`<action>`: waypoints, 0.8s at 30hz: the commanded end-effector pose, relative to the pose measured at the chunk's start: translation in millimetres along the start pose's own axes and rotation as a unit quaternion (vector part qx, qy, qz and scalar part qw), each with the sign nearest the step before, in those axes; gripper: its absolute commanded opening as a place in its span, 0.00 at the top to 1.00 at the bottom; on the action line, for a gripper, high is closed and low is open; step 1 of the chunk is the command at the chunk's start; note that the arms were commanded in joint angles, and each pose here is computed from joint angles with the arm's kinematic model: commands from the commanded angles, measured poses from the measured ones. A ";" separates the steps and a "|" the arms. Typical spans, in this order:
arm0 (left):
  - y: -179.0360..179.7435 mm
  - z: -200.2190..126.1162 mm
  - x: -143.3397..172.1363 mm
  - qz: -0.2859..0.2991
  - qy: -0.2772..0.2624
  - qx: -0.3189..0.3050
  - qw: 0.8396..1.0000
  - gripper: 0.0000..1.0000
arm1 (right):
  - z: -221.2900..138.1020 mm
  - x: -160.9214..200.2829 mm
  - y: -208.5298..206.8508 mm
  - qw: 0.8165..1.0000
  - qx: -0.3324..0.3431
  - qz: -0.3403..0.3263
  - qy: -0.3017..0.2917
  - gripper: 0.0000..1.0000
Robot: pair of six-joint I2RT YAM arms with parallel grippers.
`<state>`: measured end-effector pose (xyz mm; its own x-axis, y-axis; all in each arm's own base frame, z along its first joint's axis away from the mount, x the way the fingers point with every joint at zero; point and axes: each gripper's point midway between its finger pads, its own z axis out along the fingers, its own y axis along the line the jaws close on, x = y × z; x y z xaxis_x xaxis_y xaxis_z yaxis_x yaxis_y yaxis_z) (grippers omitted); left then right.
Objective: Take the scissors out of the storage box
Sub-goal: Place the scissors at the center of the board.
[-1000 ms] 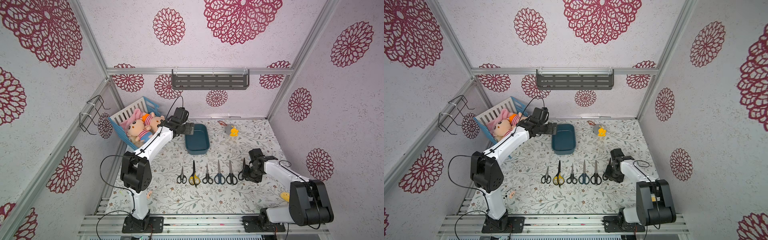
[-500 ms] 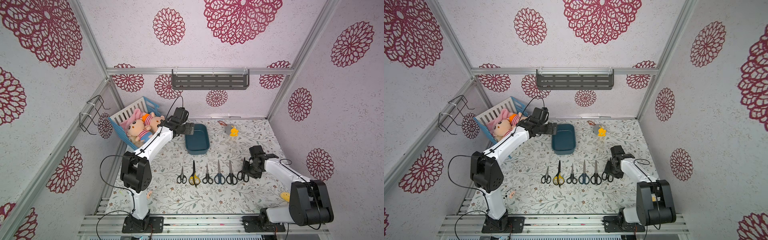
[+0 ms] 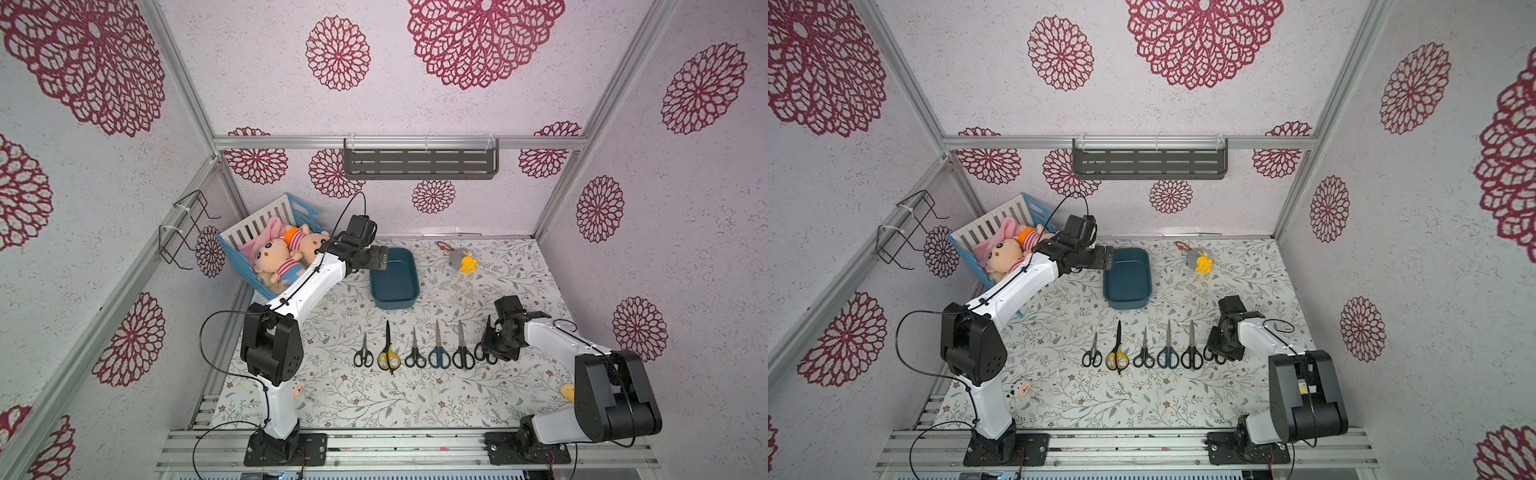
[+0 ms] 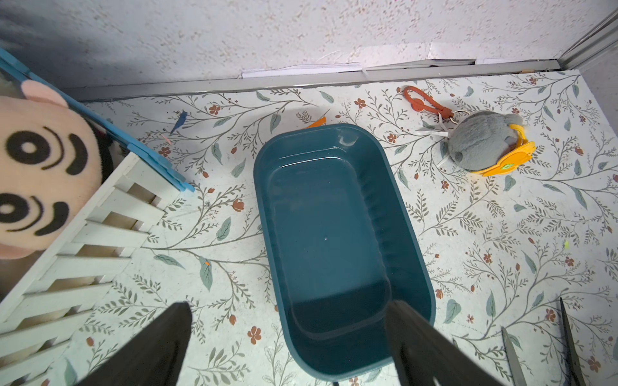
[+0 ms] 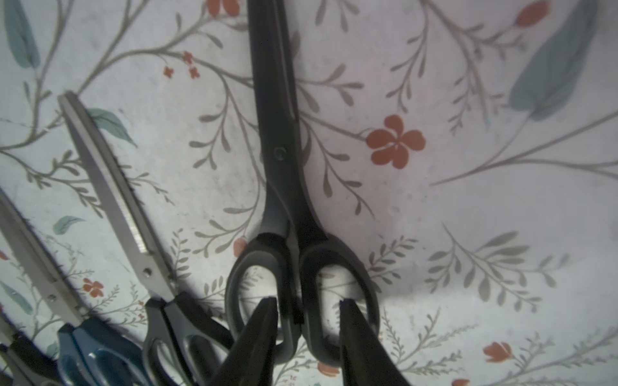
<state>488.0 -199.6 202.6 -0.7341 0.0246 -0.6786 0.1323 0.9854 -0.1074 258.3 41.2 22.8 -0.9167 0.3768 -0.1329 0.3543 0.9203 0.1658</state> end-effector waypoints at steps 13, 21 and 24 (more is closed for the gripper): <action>5.6 -5.9 -10.3 -0.004 -0.012 -0.005 1.000 0.03 | 0.3 5.4 -3.2 0.998 0.023 -0.053 0.006 0.76; 3.3 -3.7 -12.2 -0.012 -0.011 0.005 1.000 0.03 | -6.0 4.6 -5.2 0.993 0.072 -0.096 0.008 0.78; 2.0 -3.9 -14.5 -0.013 -0.013 0.009 1.000 0.03 | -5.6 0.6 -8.1 0.990 0.091 -0.110 0.009 0.78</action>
<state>488.8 -199.0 204.1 -0.7346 0.0182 -0.6783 0.1310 0.9846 -0.1154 248.7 42.7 21.2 -0.9704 0.2132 -0.1133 0.2111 0.9770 0.0301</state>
